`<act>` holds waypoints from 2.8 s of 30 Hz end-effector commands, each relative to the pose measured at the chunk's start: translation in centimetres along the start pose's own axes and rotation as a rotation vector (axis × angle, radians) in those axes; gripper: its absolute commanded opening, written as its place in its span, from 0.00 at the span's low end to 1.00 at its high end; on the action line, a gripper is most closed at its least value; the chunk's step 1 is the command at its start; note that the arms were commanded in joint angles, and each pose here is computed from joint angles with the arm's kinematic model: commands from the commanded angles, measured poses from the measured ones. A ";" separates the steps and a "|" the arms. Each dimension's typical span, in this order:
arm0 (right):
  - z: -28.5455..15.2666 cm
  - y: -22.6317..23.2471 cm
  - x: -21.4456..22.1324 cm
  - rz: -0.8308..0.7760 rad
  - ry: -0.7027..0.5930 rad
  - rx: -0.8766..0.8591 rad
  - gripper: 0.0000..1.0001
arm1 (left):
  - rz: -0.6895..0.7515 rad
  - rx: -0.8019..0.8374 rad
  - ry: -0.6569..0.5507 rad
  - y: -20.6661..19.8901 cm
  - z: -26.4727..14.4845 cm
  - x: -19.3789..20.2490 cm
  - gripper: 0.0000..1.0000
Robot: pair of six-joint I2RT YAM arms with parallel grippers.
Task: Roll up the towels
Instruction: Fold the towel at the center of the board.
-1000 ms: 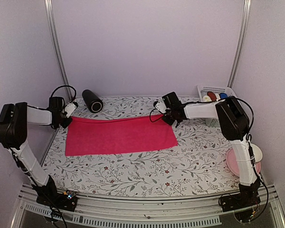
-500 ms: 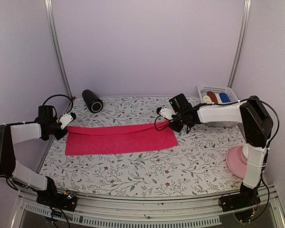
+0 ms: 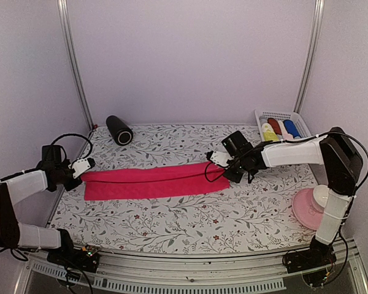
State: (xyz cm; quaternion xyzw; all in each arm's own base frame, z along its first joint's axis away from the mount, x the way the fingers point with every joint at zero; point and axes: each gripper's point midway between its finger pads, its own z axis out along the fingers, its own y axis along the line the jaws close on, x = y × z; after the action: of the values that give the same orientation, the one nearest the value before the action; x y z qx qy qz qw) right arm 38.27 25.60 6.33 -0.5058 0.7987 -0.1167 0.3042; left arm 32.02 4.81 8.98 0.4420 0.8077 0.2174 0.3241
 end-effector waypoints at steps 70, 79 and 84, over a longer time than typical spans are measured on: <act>-0.9 7.7 4.0 -0.143 0.152 -0.111 0.02 | 0.080 0.282 0.055 -7.4 0.3 3.3 0.09; -1.4 7.6 4.5 -0.138 0.166 -0.106 0.48 | 0.056 0.217 0.032 -3.6 -1.1 2.5 0.58; -3.9 7.5 1.8 -0.101 0.038 -0.173 0.67 | 0.008 0.163 -0.036 0.1 -2.7 1.1 0.92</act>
State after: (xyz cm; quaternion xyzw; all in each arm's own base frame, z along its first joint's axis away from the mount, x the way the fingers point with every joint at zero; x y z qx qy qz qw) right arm 31.10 25.62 2.90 -0.5618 0.7877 -0.1277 0.2184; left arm 28.53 5.64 7.10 0.4862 0.8213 0.1502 0.2579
